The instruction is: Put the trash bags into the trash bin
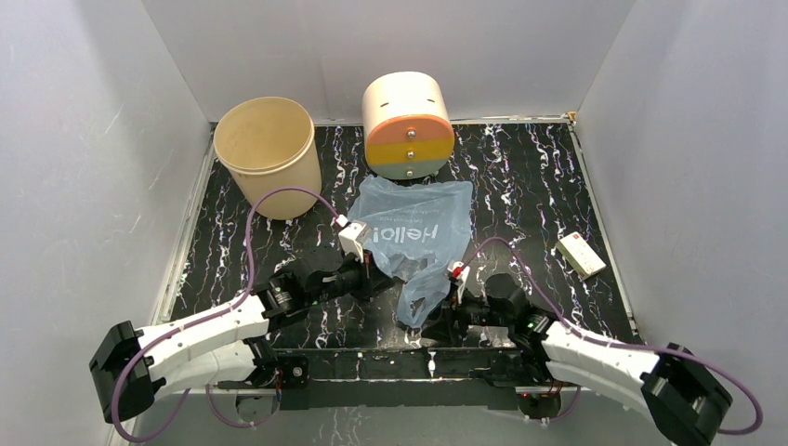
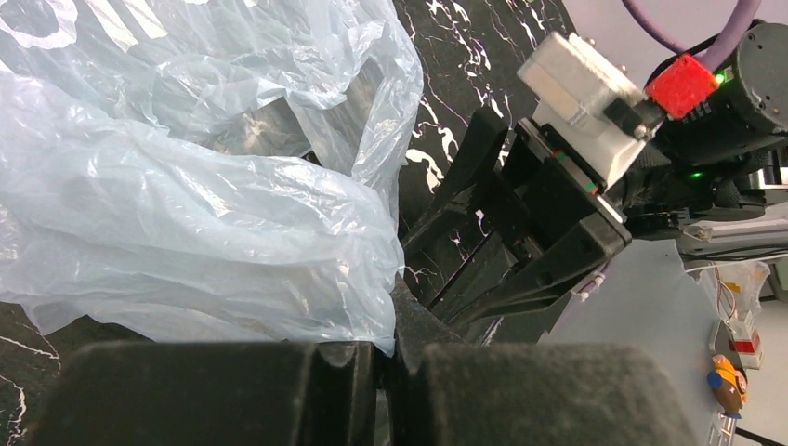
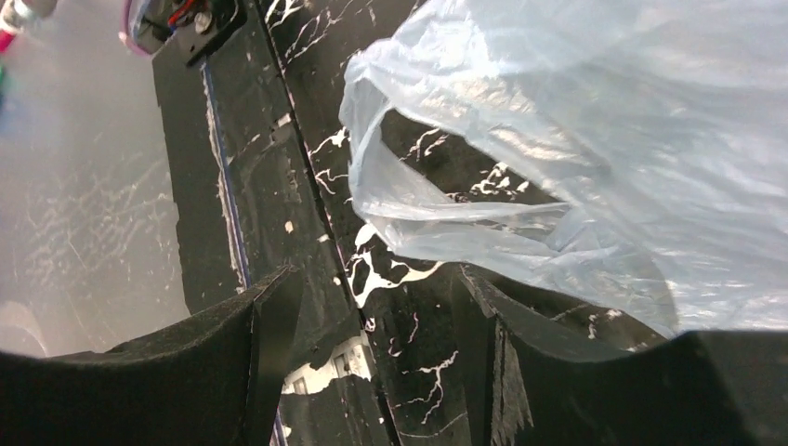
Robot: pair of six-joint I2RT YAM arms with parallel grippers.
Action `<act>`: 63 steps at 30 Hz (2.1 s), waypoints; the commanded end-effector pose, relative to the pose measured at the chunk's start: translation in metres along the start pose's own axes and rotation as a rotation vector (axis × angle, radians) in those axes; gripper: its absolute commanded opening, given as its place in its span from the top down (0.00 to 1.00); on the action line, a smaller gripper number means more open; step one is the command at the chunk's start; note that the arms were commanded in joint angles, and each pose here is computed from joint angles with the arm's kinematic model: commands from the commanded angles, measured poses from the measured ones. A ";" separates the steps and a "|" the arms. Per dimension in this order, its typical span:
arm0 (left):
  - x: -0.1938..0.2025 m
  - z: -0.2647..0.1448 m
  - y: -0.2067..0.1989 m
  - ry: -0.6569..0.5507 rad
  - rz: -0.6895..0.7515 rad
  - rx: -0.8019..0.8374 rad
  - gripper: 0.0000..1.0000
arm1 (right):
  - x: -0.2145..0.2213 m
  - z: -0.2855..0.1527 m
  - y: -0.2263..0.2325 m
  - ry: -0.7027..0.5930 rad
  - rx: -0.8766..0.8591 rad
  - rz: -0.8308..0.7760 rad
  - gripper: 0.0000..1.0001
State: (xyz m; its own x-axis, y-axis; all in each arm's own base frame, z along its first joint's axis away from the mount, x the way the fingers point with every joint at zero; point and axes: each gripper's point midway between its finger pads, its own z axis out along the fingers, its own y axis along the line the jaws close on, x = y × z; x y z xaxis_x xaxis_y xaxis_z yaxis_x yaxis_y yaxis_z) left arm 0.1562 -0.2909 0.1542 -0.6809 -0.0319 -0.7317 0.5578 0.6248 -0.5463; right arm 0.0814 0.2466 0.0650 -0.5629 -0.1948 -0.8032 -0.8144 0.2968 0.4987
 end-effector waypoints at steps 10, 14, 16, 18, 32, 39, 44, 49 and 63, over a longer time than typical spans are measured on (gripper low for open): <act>0.007 0.006 0.009 -0.001 -0.012 -0.021 1.00 | -0.033 0.028 0.037 -0.163 -0.087 -0.392 0.29; 0.006 0.004 0.009 -0.008 -0.013 -0.023 1.00 | -0.030 0.021 0.040 -0.196 -0.101 -0.411 0.29; 0.007 0.003 0.010 -0.010 -0.016 -0.022 1.00 | -0.025 0.018 0.035 -0.214 -0.089 -0.430 0.28; 0.007 0.004 0.010 -0.009 -0.017 -0.023 1.00 | -0.021 0.021 0.026 -0.187 -0.055 -0.451 0.27; 0.004 0.005 0.006 -0.010 -0.011 -0.010 1.00 | -0.051 0.059 0.040 -0.236 -0.106 -0.455 0.27; 0.003 0.005 0.006 -0.011 -0.014 -0.012 1.00 | -0.047 0.078 0.035 -0.227 -0.092 -0.453 0.31; 0.004 0.004 0.007 -0.012 -0.013 -0.015 1.00 | -0.046 0.089 0.035 -0.270 -0.060 -0.437 0.42; 0.004 0.002 0.008 -0.018 -0.017 -0.016 1.00 | -0.054 0.089 0.021 -0.372 0.090 -0.397 0.55; 0.000 -0.006 0.015 -0.040 -0.007 -0.058 1.00 | -0.090 0.082 0.030 -0.549 0.115 -0.286 1.00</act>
State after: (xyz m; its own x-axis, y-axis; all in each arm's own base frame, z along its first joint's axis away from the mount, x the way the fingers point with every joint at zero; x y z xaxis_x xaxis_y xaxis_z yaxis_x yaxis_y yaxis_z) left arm 0.1564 -0.2824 0.1406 -0.6897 -0.0405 -0.7230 0.5287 0.6541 -0.5410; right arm 0.1131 0.3335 0.0373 -0.2103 -0.0971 -0.9728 -0.8799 0.4526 0.1450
